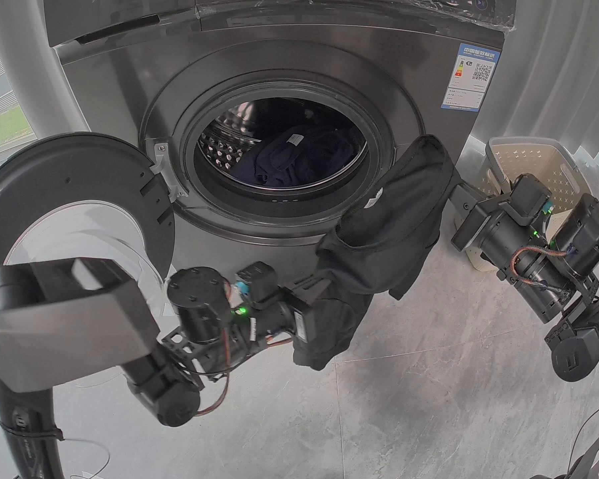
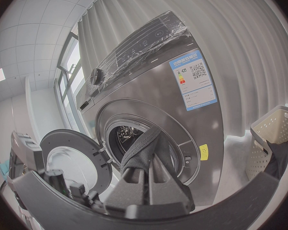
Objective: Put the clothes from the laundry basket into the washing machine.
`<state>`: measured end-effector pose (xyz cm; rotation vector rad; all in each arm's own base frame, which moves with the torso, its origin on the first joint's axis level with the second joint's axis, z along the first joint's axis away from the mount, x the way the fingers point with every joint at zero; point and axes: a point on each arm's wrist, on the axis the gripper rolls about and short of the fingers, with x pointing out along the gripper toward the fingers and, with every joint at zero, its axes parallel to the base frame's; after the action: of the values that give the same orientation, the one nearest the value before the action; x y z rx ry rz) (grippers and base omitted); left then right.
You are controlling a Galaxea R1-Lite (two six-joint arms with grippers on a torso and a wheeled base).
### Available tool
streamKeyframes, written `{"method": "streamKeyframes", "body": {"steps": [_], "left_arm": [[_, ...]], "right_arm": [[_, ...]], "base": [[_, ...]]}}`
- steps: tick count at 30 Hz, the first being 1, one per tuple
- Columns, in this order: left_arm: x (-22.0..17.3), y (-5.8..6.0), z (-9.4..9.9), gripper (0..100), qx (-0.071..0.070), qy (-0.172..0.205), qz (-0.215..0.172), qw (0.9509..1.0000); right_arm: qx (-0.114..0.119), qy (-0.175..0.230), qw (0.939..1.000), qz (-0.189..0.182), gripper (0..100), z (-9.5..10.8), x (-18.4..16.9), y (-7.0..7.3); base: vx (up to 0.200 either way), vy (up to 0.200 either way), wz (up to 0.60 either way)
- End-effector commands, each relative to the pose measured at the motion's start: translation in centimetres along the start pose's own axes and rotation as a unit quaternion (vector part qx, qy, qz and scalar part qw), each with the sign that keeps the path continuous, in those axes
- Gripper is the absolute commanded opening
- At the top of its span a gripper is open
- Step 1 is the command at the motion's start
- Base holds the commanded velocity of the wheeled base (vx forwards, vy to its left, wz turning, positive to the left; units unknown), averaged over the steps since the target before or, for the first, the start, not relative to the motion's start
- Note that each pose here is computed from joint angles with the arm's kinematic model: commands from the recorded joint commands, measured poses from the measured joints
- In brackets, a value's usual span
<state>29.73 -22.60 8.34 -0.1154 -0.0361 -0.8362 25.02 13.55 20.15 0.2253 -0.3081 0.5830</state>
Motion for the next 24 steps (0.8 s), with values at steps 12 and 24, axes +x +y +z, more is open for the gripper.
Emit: {"method": "streamKeyframes", "body": {"steps": [12,24], "left_arm": [[-11.6,2.8,10.7,0,0.03,-0.099,0.105,0.989],[-11.7,2.4,14.0,0,0.05,-0.164,0.099,0.9802]], "right_arm": [[0.001,0.003,1.0,-0.003,0,-0.1,-0.3,-0.1],[0.005,0.008,0.9999,0.005,0,-0.3,-0.5,0.3]], "base": [[0.0,0.0,0.0],[0.0,0.0,0.0]]}}
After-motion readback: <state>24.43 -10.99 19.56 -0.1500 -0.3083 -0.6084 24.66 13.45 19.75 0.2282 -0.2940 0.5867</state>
